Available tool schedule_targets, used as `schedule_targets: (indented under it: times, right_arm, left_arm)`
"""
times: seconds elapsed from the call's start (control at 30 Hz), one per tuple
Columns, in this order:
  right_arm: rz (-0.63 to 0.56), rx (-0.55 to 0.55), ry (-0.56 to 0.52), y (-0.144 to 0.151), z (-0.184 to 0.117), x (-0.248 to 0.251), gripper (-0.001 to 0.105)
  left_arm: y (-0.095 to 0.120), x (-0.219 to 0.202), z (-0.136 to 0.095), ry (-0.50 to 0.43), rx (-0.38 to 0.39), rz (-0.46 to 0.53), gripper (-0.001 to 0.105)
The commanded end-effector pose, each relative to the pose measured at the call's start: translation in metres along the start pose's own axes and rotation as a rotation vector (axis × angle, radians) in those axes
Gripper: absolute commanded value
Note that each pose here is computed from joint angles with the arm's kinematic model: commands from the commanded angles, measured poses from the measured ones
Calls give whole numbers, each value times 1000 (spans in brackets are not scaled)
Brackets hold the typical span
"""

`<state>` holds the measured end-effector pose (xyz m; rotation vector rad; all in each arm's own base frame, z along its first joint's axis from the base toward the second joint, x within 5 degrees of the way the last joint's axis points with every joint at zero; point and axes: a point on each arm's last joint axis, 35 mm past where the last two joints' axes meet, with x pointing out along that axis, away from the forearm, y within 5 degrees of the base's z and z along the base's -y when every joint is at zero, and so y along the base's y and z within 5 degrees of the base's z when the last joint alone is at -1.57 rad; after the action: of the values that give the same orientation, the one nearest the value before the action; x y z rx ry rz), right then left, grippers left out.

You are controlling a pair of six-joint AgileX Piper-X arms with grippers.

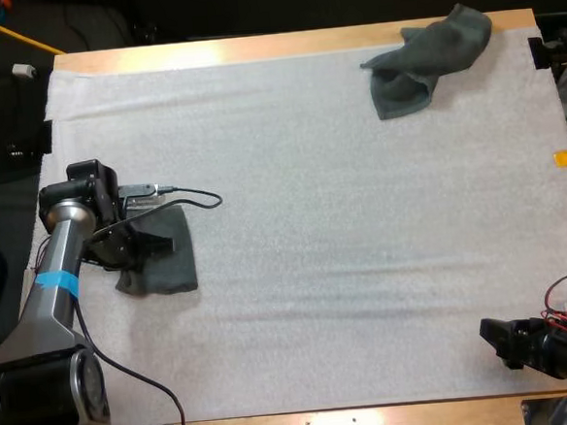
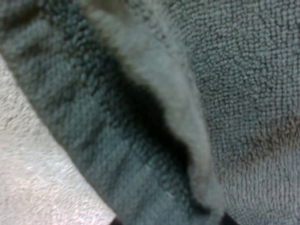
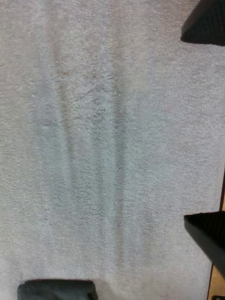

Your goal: Pick towel from pile, fold and stack

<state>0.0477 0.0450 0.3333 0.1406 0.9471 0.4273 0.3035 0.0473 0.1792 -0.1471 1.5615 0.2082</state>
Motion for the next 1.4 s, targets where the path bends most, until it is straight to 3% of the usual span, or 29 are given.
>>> schedule_targets:
  times: [0.0,0.07,0.2,0.3,0.4,0.47,0.53,0.7,0.87,0.97,1.17,1.37]
  right_arm:
    - [-1,3,-8,0,1,-2,69]
    - [-1,-2,-8,0,1,-2,69]
    - [6,-2,-4,0,1,-2,69]
    - [6,-2,-4,0,1,-2,69]
    - [6,-2,-4,0,1,-2,69]
    - [6,-2,-4,0,1,-2,69]
    - [6,-2,-4,0,1,-2,69]
    - [6,-2,-4,0,1,-2,69]
    - [6,-2,-4,0,1,-2,69]
    - [6,-2,-6,0,1,-2,69]
    - [6,-2,-6,0,1,-2,69]
    - [6,-2,-6,0,1,-2,69]
  left_arm:
    - [2,-4,2,-25,3,36,0]
    - [4,-4,3,-36,14,92,0]
    - [4,-4,3,-37,25,100,0]
    - [4,-4,3,-37,36,100,10]
    - [4,-4,2,-31,36,100,31]
    - [4,-4,0,-16,12,99,56]
    - [4,-5,-1,-4,8,100,74]
    - [3,-18,-5,-37,-7,80,64]
    - [-2,-33,-13,-47,-22,-97,65]
    - [-3,-31,-17,-24,-21,-155,65]
    - [-4,-22,-22,-14,-16,-118,65]
    - [1,-46,-13,-108,-16,15,65]
